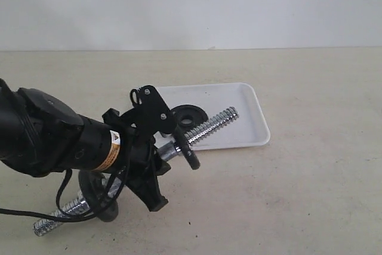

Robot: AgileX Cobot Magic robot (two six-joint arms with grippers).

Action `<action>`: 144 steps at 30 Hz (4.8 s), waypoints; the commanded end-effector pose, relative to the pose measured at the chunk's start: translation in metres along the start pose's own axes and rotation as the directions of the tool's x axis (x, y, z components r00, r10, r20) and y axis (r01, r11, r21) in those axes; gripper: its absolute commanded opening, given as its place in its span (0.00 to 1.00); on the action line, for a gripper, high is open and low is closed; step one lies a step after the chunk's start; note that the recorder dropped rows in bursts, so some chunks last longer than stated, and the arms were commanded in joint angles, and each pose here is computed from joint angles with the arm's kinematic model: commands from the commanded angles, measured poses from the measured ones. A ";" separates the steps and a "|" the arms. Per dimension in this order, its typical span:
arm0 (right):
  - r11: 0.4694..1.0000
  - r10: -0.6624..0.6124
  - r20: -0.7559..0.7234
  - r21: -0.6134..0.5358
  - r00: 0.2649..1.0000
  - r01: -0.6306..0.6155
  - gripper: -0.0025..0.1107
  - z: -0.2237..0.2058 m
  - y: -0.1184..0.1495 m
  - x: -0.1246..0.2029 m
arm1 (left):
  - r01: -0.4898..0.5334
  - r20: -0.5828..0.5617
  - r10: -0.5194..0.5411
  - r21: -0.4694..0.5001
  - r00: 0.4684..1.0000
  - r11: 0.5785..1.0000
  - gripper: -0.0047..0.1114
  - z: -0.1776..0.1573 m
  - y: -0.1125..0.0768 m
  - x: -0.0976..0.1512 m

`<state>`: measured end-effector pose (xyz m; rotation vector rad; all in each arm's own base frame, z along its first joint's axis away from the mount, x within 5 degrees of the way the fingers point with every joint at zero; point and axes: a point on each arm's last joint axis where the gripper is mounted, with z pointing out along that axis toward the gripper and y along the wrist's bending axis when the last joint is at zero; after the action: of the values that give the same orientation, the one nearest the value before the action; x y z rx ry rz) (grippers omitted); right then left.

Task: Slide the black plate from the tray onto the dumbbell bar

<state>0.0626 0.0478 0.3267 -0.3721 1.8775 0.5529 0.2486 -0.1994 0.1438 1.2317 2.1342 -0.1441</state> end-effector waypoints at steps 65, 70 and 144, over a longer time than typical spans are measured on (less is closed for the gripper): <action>0.905 -0.134 -0.288 -0.425 0.948 -0.001 0.52 0.228 0.027 0.005 | 0.080 -0.162 -0.176 -0.475 0.971 0.876 0.08 -0.070 0.039 0.050; 0.923 -0.123 -0.292 -0.385 0.949 0.001 0.52 0.233 0.036 0.005 | 0.080 -0.162 -0.176 -0.475 0.971 0.876 0.08 -0.070 0.039 0.050; 0.575 -0.808 -0.494 -0.544 0.321 0.611 0.49 0.310 -0.008 0.046 | 0.162 -0.121 -0.234 -0.424 0.965 0.891 0.08 -0.067 0.034 0.047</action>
<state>0.2938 0.2127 0.1891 -1.5752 2.1519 0.0863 0.2210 -0.1185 0.1562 0.8320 2.3582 0.3080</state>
